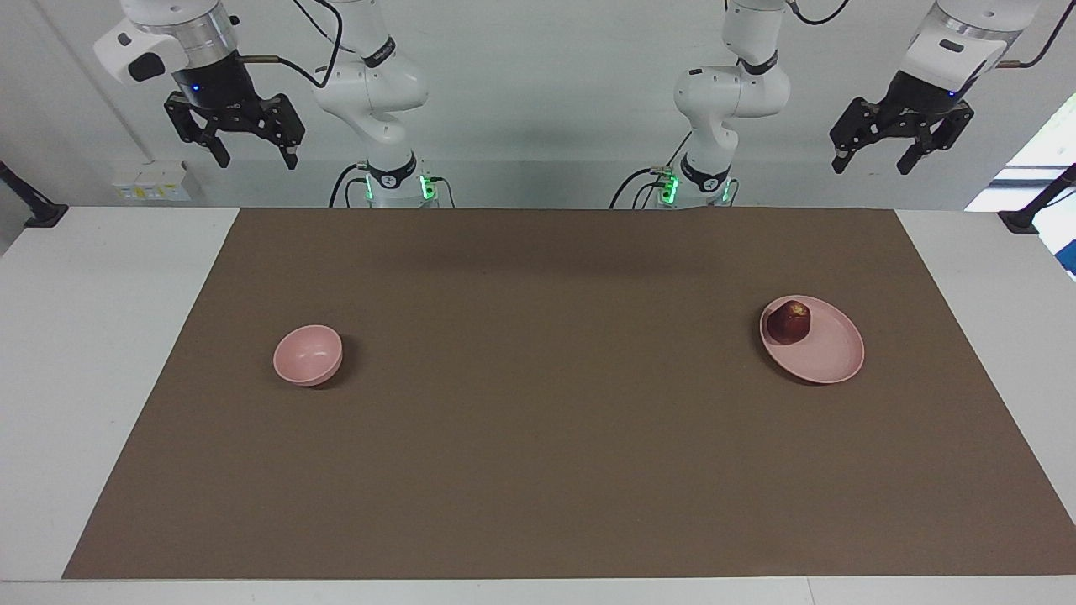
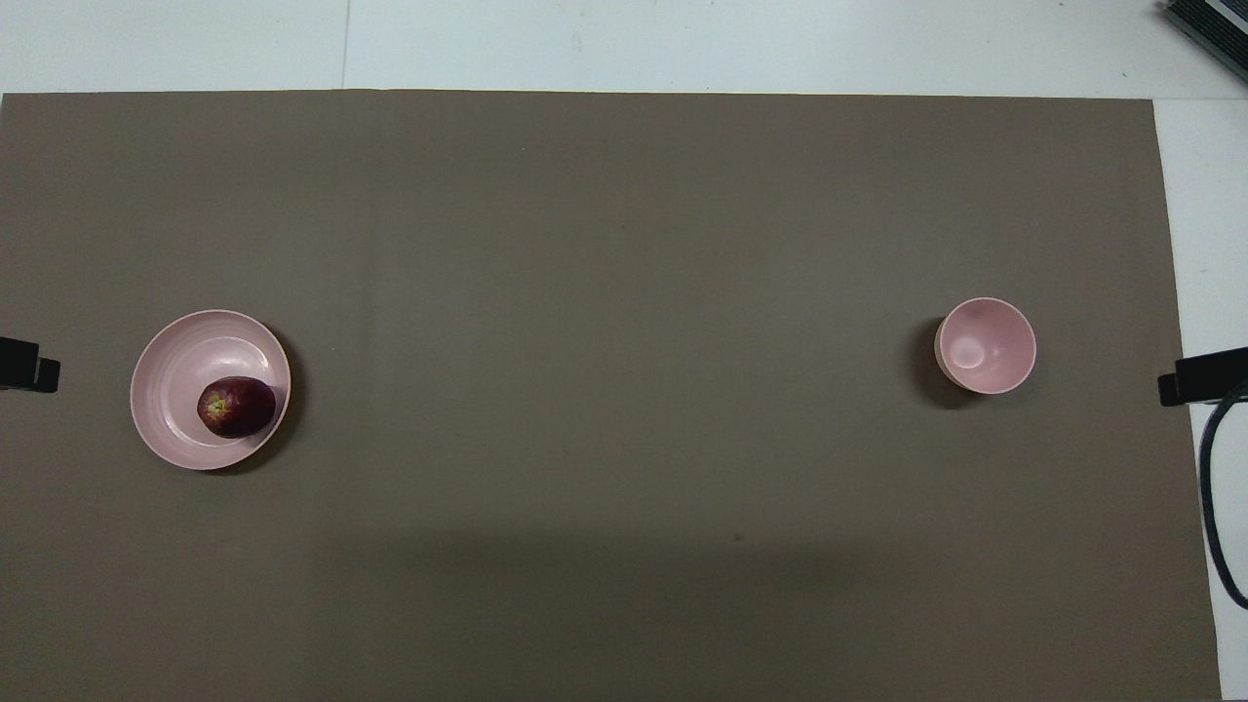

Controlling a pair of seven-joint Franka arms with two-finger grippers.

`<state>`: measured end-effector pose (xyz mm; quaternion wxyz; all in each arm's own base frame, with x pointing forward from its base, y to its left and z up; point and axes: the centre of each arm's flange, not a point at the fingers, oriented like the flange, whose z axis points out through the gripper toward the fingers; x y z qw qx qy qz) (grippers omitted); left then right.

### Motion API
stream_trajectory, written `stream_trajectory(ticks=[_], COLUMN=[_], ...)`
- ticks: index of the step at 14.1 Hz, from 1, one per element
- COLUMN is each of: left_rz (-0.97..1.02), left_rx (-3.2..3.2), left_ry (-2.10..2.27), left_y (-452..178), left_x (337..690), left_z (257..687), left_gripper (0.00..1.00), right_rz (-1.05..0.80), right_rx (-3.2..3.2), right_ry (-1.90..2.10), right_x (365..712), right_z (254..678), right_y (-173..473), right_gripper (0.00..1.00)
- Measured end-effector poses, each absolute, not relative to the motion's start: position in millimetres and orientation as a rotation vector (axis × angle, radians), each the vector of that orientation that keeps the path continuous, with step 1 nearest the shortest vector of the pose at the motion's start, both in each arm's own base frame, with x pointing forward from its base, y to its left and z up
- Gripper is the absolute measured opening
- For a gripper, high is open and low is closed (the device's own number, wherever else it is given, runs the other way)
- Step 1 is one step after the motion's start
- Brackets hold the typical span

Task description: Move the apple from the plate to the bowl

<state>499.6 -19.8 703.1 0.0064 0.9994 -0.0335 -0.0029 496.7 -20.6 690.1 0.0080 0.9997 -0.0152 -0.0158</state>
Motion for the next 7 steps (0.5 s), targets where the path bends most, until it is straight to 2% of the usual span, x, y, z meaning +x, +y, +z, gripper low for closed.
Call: stream_trajectory(ticks=[7], left_rz=[-0.037], left_rx=[3.127], left_ry=[-0.101], left_y=[-18.3], left_x=[499.2], left_z=[696.0], left_gripper=[1.00], right_rz=[-0.050], right_rx=[3.125], right_ry=[-0.048], right_x=[496.8], right_z=[690.0], right_y=[-20.6], right_gripper=[1.00])
